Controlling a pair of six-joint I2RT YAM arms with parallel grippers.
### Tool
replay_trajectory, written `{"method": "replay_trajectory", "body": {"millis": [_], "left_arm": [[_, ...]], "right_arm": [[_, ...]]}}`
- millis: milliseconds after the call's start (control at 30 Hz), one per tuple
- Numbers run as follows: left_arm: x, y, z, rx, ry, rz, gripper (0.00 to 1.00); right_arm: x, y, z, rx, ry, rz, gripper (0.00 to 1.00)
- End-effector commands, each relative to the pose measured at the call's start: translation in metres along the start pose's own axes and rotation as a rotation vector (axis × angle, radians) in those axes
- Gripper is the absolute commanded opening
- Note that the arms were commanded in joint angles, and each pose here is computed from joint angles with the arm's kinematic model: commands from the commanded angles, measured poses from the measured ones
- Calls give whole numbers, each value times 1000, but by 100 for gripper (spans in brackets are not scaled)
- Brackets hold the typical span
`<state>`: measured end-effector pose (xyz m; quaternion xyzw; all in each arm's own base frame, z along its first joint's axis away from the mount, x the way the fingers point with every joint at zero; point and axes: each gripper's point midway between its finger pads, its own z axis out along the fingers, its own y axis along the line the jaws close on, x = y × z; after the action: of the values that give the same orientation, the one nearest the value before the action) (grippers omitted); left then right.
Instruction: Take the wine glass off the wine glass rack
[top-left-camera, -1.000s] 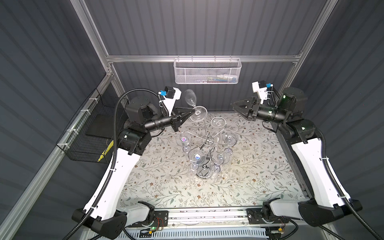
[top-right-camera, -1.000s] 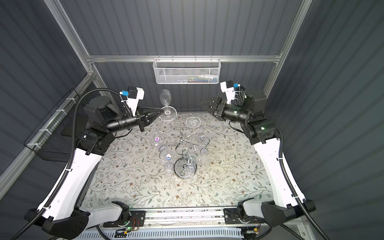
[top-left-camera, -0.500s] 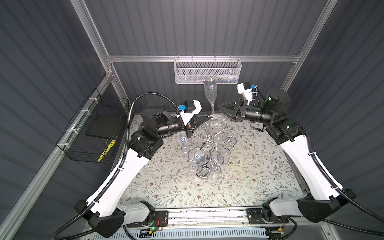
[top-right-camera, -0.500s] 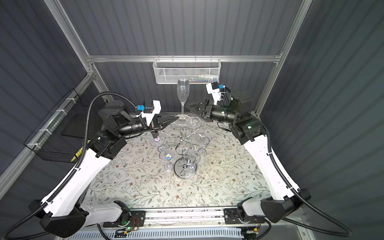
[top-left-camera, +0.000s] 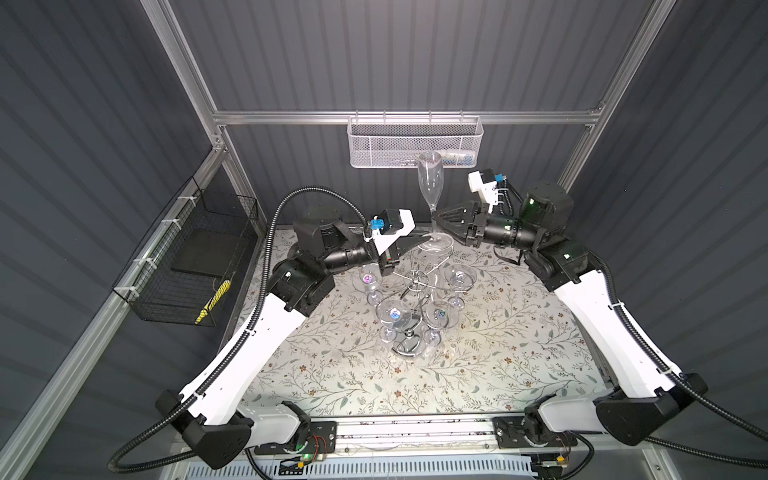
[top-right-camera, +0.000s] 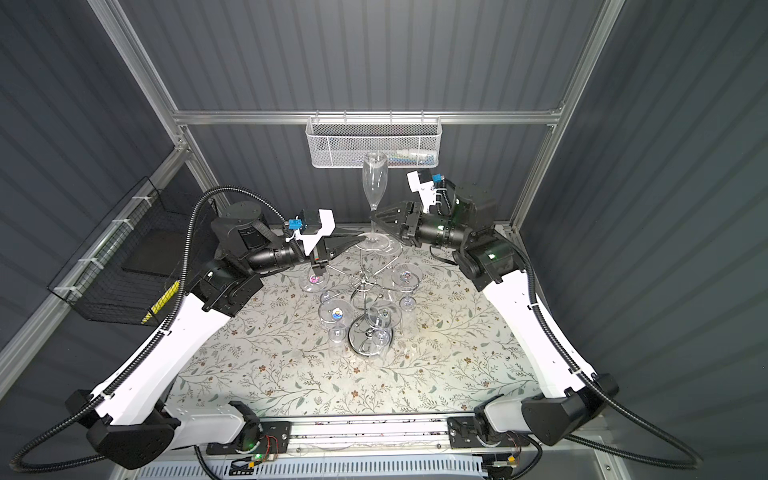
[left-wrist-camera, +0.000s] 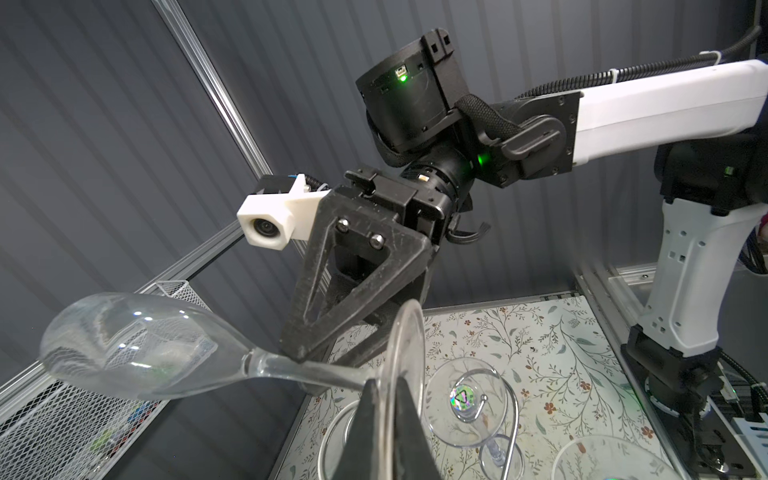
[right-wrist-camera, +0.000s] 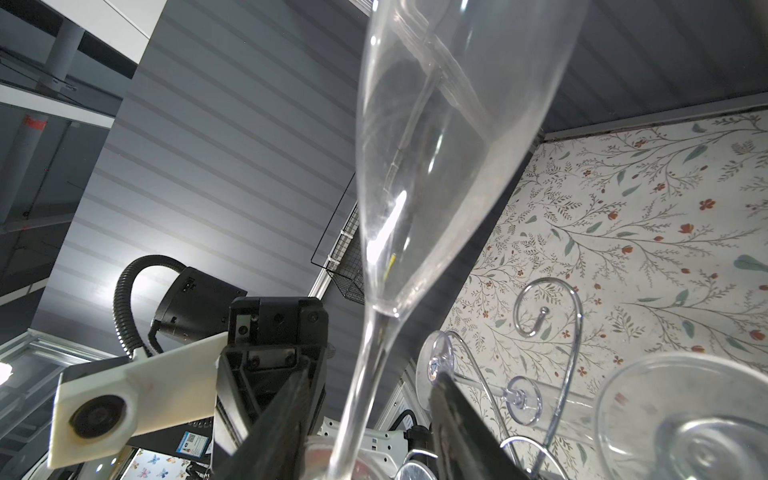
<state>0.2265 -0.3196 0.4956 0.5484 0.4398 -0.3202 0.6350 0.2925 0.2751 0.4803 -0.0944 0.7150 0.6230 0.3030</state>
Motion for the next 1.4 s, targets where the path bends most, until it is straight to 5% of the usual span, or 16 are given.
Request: {"method": "replay_trajectory", "body": {"millis": [0, 167, 500, 700, 833, 1000, 1200, 1367], "left_arm": [[-18, -2, 0, -7, -42, 90, 0], [-15, -5, 3, 7, -28, 88, 0], [-18, -5, 3, -10, -35, 72, 0], [-26, 6, -7, -113, -78, 6, 53], [-39, 21, -16, -204, -122, -130, 76], [-47, 44, -15, -274, -155, -371, 81], [-57, 42, 5, -146, -224, -559, 84], [-64, 29, 18, 4, -272, -639, 86]], "right_arm": [[2, 4, 3, -28, 7, -13, 47], [1, 8, 2, -39, 1, -22, 37], [4, 10, 0, -41, 7, -26, 0], [-2, 16, -12, 32, -28, -135, 0], [-11, 15, -32, 175, -72, -279, 0], [-25, 14, -63, 369, -143, -533, 0], [-27, 11, -90, 506, -191, -798, 0], [-17, -4, -98, 557, -180, -904, 0]]}}
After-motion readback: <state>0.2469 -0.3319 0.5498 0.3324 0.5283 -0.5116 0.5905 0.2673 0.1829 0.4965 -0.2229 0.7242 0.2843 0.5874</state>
